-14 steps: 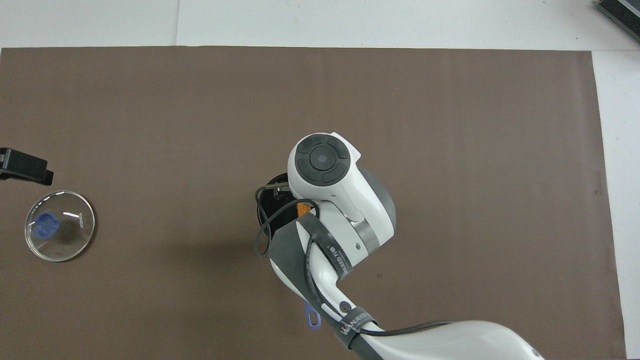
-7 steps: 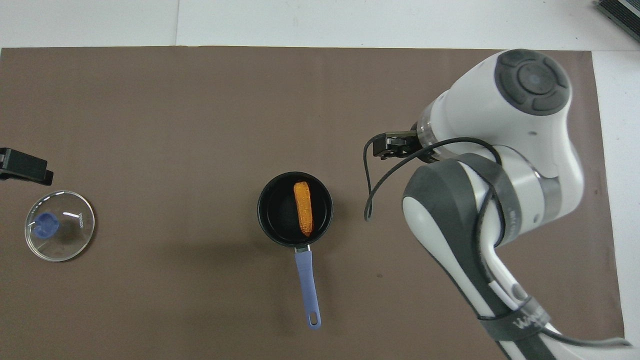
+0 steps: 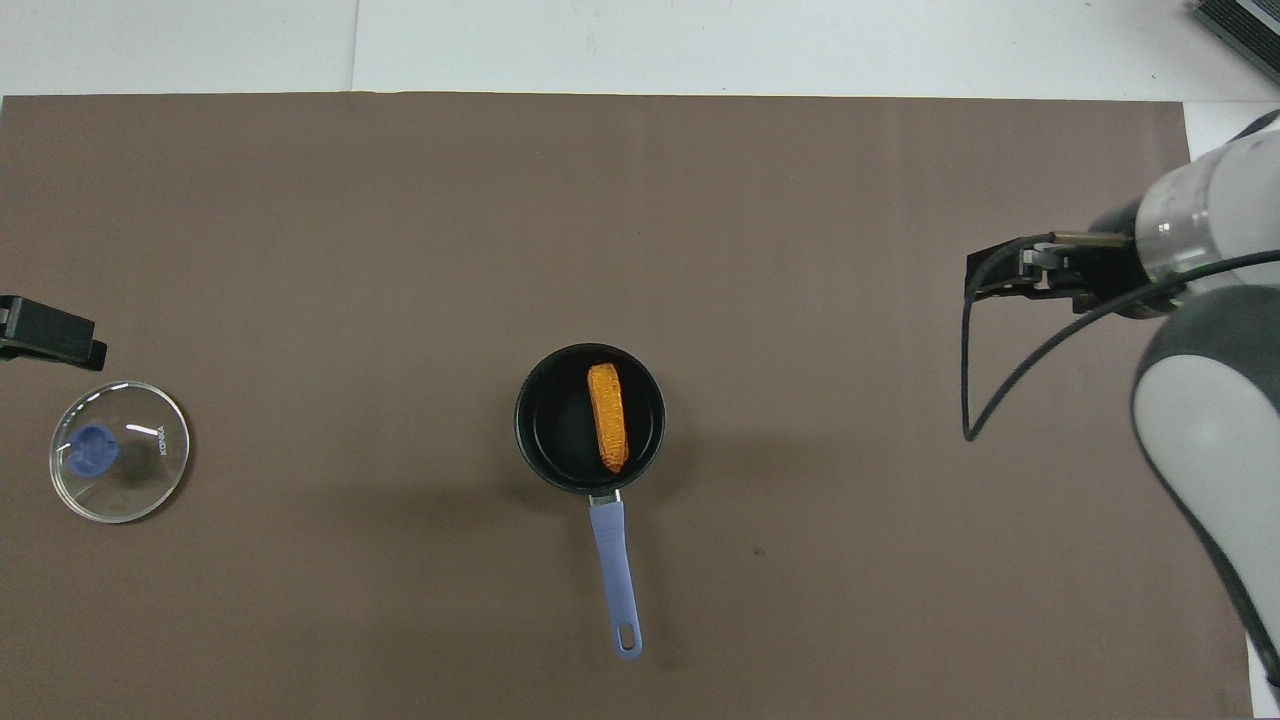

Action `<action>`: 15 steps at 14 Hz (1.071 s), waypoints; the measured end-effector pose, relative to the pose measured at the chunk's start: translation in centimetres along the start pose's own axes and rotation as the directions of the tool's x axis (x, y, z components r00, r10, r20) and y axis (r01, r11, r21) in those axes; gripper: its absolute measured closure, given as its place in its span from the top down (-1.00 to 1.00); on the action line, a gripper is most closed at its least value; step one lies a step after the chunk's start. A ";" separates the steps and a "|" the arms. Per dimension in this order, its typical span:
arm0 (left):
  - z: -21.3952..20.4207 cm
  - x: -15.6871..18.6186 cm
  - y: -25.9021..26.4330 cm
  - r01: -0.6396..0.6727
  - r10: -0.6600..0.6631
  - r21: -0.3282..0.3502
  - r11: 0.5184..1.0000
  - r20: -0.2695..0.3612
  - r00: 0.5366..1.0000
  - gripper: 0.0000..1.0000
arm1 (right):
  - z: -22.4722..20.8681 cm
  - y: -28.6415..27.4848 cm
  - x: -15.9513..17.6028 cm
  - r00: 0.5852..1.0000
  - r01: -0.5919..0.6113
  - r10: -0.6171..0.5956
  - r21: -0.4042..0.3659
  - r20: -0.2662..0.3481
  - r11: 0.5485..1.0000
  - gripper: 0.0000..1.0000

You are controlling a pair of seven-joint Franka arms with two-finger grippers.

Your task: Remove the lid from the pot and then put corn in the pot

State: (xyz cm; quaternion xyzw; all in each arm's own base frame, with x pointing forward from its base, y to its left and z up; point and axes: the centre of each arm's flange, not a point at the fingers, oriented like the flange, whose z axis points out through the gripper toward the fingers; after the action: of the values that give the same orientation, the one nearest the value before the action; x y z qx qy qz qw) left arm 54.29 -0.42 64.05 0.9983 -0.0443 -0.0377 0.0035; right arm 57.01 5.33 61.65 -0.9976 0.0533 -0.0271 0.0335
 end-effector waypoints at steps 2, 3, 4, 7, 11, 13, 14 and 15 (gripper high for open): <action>0.0 0.0 0.0 0.000 0.000 0.000 1.000 0.000 1.000 1.00 | -2.6 2.1 -1.1 1.000 0.007 -0.007 -0.003 0.012 1.000 1.00; 0.0 0.0 0.0 0.000 0.000 0.000 1.000 0.000 1.000 1.00 | -4.0 3.1 -1.9 1.000 0.007 -0.007 -0.004 0.012 1.000 1.00; 0.0 0.0 0.0 0.000 0.000 0.000 1.000 0.000 1.000 1.00 | -5.6 4.0 -2.8 1.000 0.003 -0.003 -0.003 0.012 1.000 1.00; 0.0 0.0 0.0 0.000 0.000 0.000 1.000 0.000 1.000 1.00 | -9.1 6.8 -5.9 1.000 0.006 -0.006 -0.005 0.019 1.000 1.00; 0.0 0.0 0.0 0.001 -0.001 0.000 1.000 0.000 1.000 1.00 | -8.9 7.7 -6.2 1.000 0.001 -0.001 -0.005 0.030 1.000 1.00; 0.0 0.0 0.1 -0.001 0.001 0.000 1.000 0.000 1.000 1.00 | -8.6 7.7 -6.2 0.999 0.000 0.000 -0.008 0.037 1.000 1.00; 0.0 0.0 0.4 -0.006 0.006 0.000 1.000 0.000 1.000 1.00 | -8.5 7.8 -6.2 0.999 0.000 0.001 -0.016 0.036 1.000 1.00; 0.0 0.1 0.7 -0.013 0.013 0.001 1.000 0.000 1.000 1.00 | -8.5 8.0 -6.2 0.999 -0.002 0.003 -0.035 0.035 0.999 1.00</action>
State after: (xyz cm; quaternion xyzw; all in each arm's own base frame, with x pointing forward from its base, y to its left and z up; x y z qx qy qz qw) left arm 54.28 -1.17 64.05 0.9980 -0.0506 -0.0377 0.0032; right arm 49.54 -2.50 69.28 -0.9983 0.0543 -0.0085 0.0173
